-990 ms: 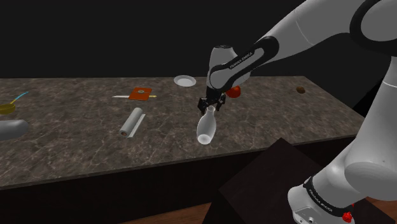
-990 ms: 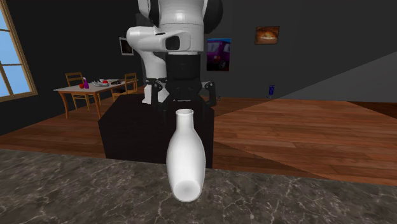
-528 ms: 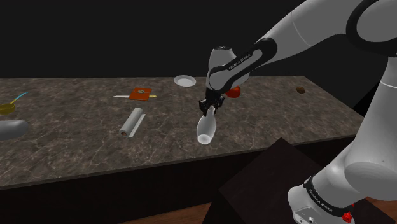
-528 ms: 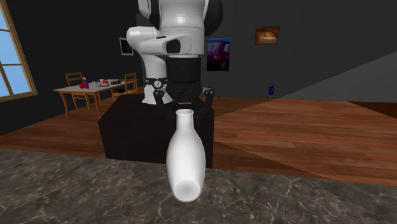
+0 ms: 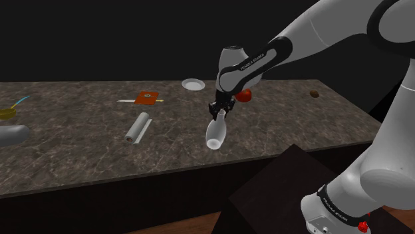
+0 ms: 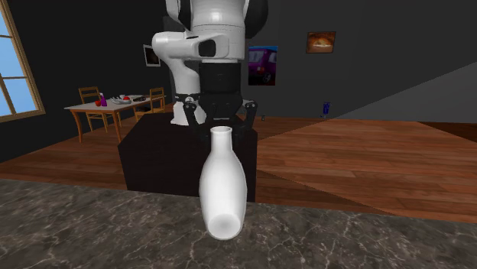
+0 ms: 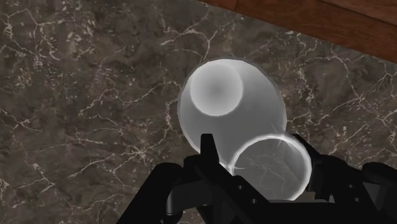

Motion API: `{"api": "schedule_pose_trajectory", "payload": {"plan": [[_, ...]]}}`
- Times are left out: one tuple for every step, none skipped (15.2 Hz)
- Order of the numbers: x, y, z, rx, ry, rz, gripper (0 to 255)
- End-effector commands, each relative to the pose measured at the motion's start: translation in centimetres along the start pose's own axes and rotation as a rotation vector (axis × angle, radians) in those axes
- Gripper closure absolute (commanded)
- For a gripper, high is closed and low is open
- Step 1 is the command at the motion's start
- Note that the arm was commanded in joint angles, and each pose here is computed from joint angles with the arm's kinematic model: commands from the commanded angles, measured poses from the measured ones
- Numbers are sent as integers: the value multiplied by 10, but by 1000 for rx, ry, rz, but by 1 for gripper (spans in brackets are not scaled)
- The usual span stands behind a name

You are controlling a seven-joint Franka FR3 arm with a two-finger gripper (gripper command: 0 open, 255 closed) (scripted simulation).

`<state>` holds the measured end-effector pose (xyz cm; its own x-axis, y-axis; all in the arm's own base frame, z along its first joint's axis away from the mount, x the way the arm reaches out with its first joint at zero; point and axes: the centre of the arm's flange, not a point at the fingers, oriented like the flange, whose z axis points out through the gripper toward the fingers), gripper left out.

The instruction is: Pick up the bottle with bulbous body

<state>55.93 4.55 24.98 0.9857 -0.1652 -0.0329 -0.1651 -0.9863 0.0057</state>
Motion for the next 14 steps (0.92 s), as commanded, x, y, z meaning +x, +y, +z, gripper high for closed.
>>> {"api": "schedule_pose_trajectory", "payload": {"plan": [[0,-1,-10,0,0,0,255],[0,-1,-15,0,0,0,255],[-1,-1,-20,0,0,0,255],[-1,-1,-26,0,0,0,255],[-1,-1,-31,0,0,0,255],[-1,-1,-36,0,0,0,255],[-1,0,-41,0,0,0,255],[-1,0,-47,0,0,0,255],[-2,0,-52,0,0,0,255],[-2,0,-57,0,0,0,255],[-2,0,-63,0,0,0,255],[-2,0,-68,0,0,0,255],[-2,0,-69,0,0,0,255],[-2,0,-69,0,0,0,255]]}}
